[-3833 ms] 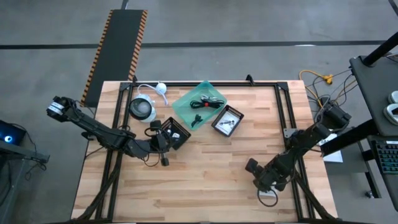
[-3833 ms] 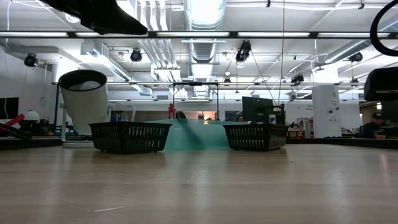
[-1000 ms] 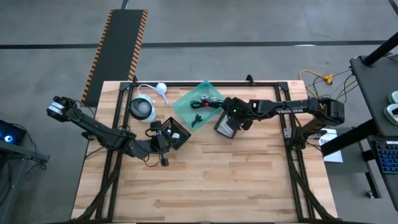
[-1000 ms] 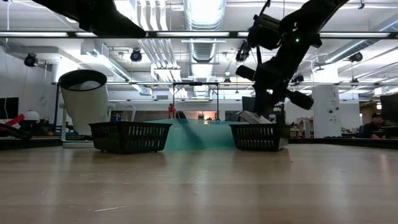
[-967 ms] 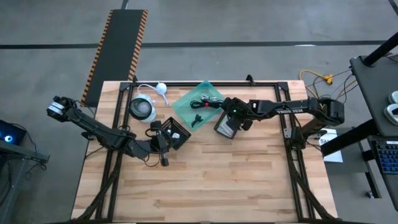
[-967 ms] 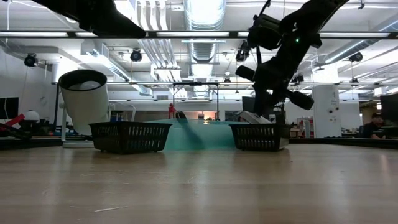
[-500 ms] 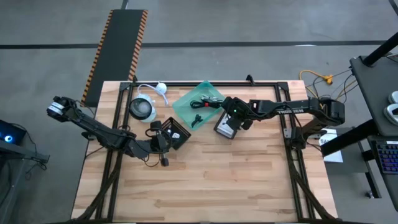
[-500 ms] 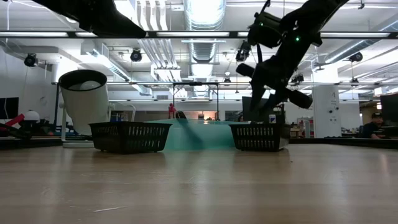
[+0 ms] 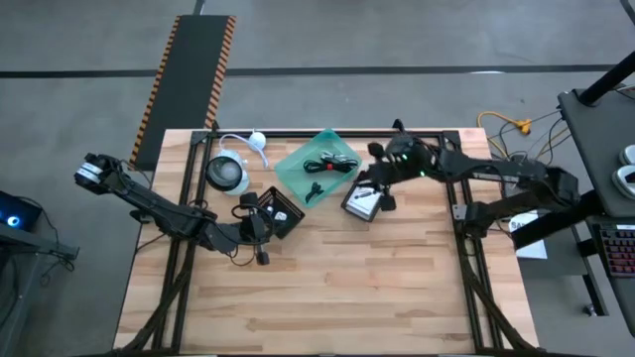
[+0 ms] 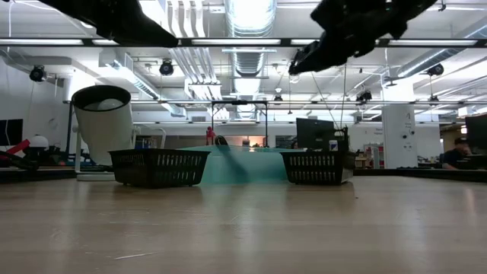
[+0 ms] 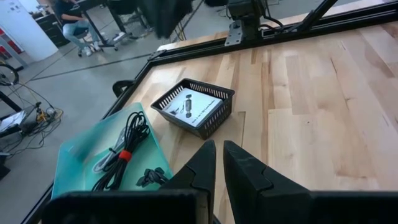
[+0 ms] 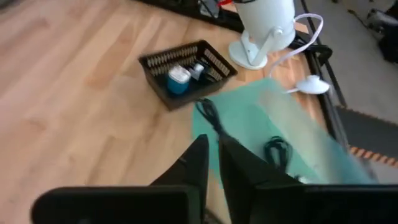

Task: Pick and place items into bin
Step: Return to Home Position

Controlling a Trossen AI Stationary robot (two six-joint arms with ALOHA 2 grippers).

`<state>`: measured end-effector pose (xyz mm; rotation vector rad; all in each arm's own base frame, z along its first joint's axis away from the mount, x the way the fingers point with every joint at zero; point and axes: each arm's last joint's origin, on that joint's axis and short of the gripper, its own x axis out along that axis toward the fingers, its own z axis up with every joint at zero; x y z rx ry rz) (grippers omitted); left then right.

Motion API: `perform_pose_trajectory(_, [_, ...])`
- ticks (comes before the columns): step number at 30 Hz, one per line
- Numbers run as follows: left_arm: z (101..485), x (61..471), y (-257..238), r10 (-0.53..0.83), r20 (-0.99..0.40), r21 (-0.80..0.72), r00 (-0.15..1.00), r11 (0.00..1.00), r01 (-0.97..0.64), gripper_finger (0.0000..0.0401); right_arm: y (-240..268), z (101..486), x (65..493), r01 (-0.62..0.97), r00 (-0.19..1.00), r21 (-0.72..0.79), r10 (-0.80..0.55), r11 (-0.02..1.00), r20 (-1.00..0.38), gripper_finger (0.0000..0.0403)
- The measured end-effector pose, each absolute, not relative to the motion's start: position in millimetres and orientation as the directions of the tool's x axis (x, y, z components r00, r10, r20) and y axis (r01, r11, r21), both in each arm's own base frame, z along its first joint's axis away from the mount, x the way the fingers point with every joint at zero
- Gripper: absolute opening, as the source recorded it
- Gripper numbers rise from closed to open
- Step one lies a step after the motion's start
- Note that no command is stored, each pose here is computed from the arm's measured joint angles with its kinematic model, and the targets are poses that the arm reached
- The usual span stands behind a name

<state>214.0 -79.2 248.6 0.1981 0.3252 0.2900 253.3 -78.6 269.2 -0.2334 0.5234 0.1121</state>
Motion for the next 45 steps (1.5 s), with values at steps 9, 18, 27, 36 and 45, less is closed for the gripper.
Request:
perform_pose_trajectory(9, [248.3, 214.0, -79.0, 0.311, -0.286, 0.237, 0.906, 0.939, -0.248, 0.0015, -28.8, 243.6, 199.4, -0.088, 0.942, -0.18, 0.023, 0.98, -0.333, 0.0009])
perform_pose_trajectory(18, [248.4, 214.0, -79.1, 0.309, -0.285, 0.234, 0.907, 0.94, -0.246, 0.0015, -10.5, 219.8, 139.6, -0.053, 0.986, -0.132, 0.031, 0.99, -0.161, 0.0009])
perform_pose_trajectory(27, [248.2, 214.0, -79.1, 0.31, -0.286, 0.235, 0.907, 0.94, -0.247, 0.0015, -7.9, 201.8, 113.4, -0.03, 0.999, -0.098, 0.026, 0.995, -0.042, 0.0008])
perform_pose_trajectory(36, [243.9, 212.9, -78.5, 0.314, -0.294, 0.158, 0.903, 0.947, -0.278, 0.0015, -6.8, 185.1, 102.4, -0.024, 1.0, -0.099, 0.026, 0.995, 0.016, 0.0008])
perform_pose_trajectory(45, [205.9, 195.9, -70.5, 0.318, -0.315, 0.132, 0.894, 0.948, -0.291, 0.0015, -7.0, 167.5, 104.7, -0.032, 0.998, -0.099, 0.026, 0.995, -0.06, 0.0008])
